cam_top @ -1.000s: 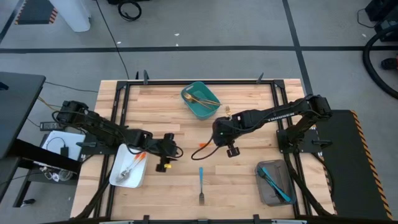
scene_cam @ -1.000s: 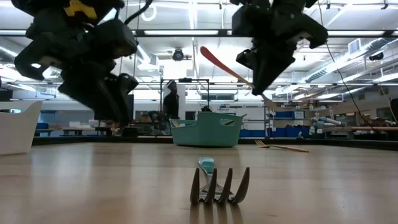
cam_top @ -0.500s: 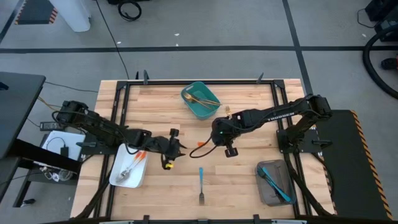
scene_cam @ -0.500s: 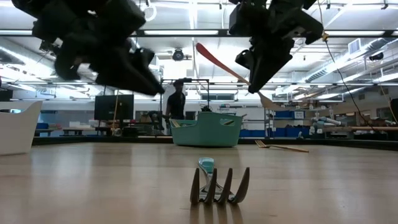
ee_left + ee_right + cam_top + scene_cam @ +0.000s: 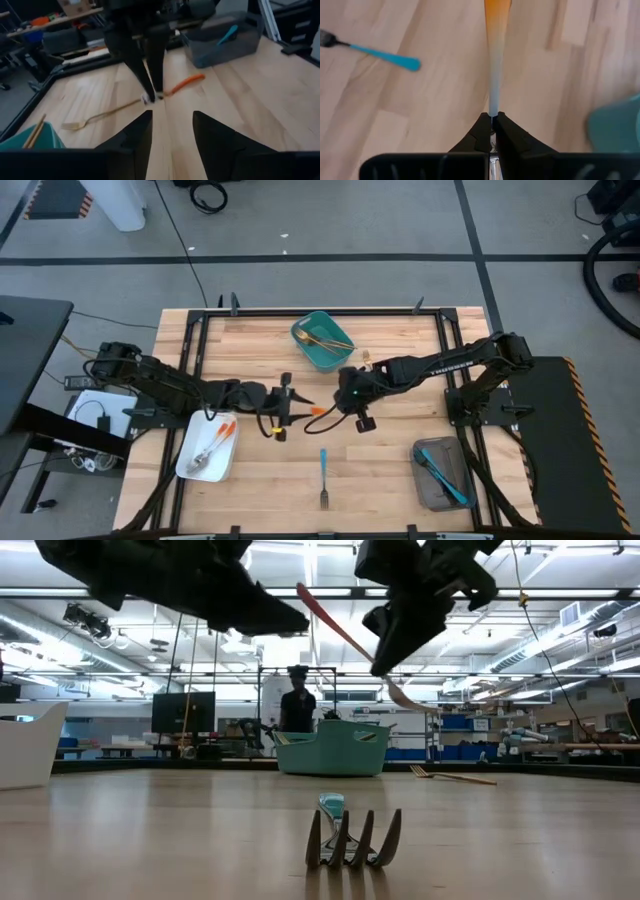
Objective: Sort silverware by color (type)
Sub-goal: Put the orange fork into the white bin
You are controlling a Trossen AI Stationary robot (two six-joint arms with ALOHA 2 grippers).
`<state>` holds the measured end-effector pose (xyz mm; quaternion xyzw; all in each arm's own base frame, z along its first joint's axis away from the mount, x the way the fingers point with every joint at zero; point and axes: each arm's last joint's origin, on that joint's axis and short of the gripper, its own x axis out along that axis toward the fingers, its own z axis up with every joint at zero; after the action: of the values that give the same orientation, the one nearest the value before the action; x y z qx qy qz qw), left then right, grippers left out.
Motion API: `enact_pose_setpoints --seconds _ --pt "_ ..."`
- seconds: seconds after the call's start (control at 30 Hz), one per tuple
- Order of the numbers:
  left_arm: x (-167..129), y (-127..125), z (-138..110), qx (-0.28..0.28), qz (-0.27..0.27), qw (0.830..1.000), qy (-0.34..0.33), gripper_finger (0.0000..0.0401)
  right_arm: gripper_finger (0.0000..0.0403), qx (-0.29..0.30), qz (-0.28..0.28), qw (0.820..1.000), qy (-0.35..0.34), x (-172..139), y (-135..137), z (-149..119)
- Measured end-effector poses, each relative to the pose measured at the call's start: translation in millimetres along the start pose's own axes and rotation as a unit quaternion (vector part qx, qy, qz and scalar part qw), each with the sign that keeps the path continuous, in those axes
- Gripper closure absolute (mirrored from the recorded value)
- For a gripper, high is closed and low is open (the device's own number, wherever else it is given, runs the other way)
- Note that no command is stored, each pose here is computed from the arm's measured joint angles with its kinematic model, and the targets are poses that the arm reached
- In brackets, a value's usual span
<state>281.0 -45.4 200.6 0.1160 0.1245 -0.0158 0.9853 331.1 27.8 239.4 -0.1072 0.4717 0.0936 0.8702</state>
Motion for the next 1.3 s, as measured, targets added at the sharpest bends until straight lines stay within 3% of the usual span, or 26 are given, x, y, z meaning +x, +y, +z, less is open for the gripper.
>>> enact_pose_setpoints --seconds 0.2,0.4,0.63,1.03,1.3 --pt "-0.2 1.4 6.9 0.0 0.001 0.999 -0.037 0.0206 0.0385 -0.029 -0.006 0.999 -0.037 -0.2 -1.3 7.2" --pt "-1.2 1.5 15.3 0.056 -0.009 0.995 -0.084 0.0185 0.0385 -0.044 0.011 0.998 -0.052 -0.4 -0.7 9.3" --pt "-1.3 4.9 17.8 0.101 -0.093 0.982 -0.129 0.0216 0.0385 -0.052 0.082 0.99 -0.101 -1.8 -2.5 14.5" --pt "-1.3 13.0 23.3 0.08 -0.129 0.971 -0.183 0.0268 0.0385 -0.025 0.13 0.982 -0.132 -3.8 -17.8 13.9" --pt "13.9 11.1 26.9 0.087 -0.145 0.967 -0.192 0.0298 0.0385 0.002 0.161 0.977 -0.14 -4.8 -23.5 12.8"
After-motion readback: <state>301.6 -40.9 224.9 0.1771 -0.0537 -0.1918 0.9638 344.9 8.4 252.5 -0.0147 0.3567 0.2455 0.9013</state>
